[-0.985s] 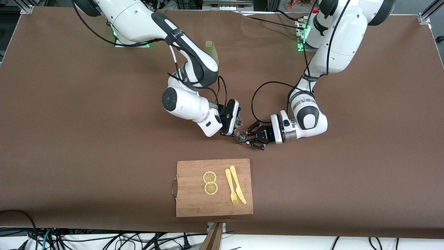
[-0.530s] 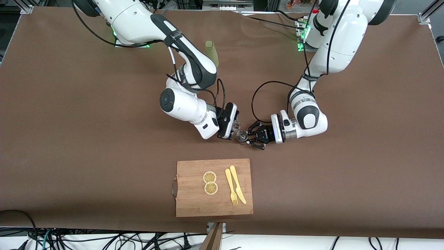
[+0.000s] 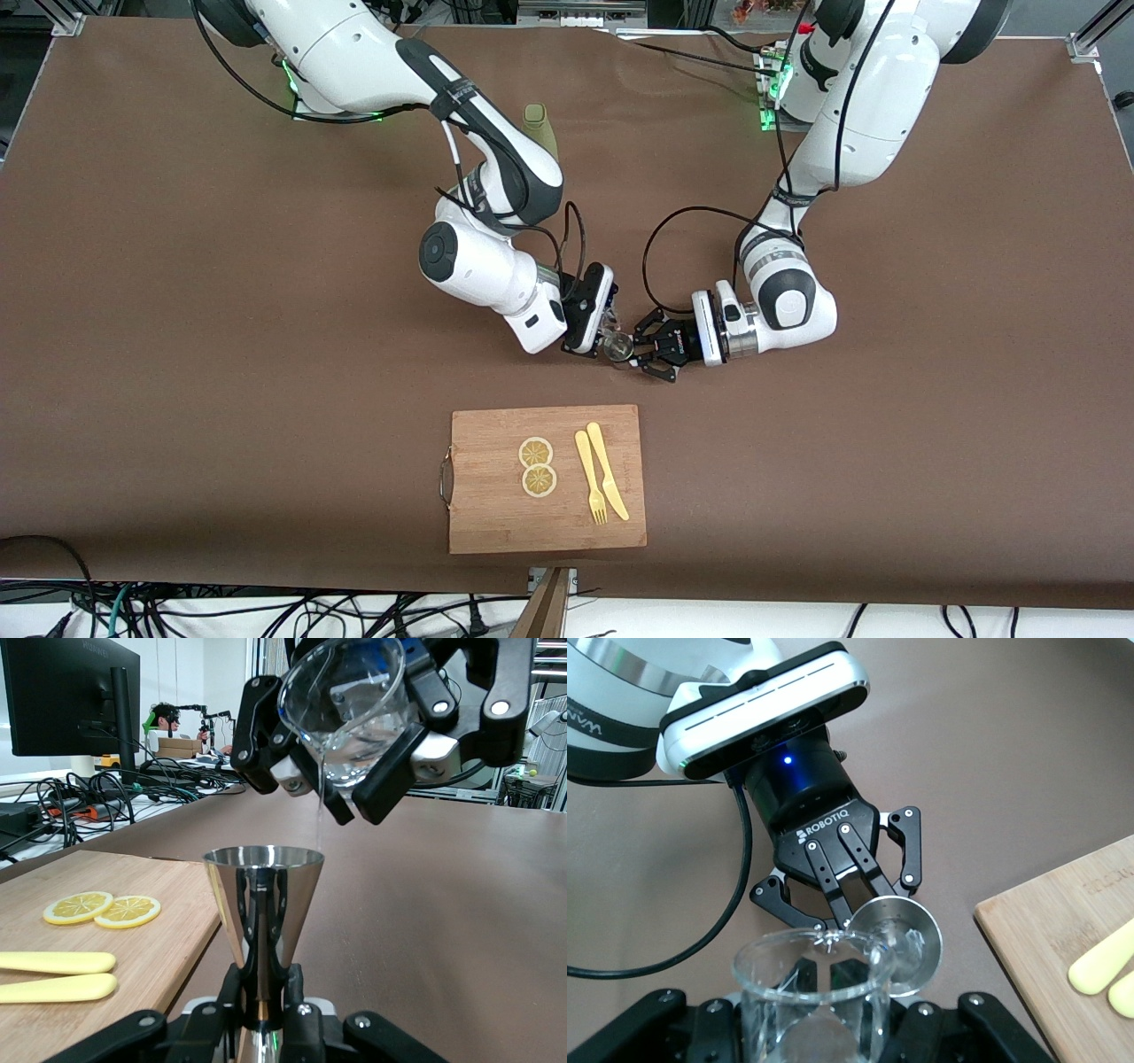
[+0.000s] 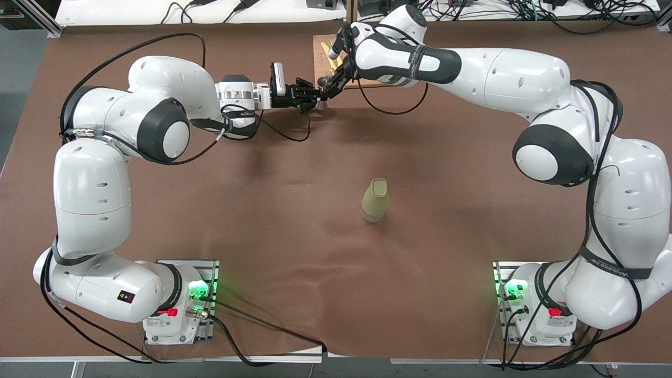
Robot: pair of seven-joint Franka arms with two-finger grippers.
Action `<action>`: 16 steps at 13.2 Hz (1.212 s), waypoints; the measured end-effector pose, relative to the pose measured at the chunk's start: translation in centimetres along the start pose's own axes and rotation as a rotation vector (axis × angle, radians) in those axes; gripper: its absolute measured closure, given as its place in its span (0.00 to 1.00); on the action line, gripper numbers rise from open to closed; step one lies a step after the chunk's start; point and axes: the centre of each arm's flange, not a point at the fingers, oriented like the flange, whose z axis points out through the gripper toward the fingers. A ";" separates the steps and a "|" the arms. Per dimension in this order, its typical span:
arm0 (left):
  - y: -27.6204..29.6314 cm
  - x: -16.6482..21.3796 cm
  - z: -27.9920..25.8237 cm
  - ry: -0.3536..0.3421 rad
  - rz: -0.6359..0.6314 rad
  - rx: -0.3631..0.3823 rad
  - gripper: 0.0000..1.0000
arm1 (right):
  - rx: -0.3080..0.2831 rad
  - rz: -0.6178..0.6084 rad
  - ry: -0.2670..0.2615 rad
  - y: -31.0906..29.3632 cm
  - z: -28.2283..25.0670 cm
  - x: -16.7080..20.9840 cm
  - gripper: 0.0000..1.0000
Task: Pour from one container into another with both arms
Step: 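Tilt the beaker with the right gripper, pouring liquid into the jigger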
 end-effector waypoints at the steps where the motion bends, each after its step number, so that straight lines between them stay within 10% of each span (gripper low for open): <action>1: 0.0 0.0 0.0 0.000 0.000 0.000 0.79 | -0.005 0.003 -0.001 0.0 0.0 0.1 0.87; 16: 0.0 0.1 0.0 -0.001 0.001 0.001 0.79 | -0.040 0.008 0.000 0.7 0.5 0.3 0.87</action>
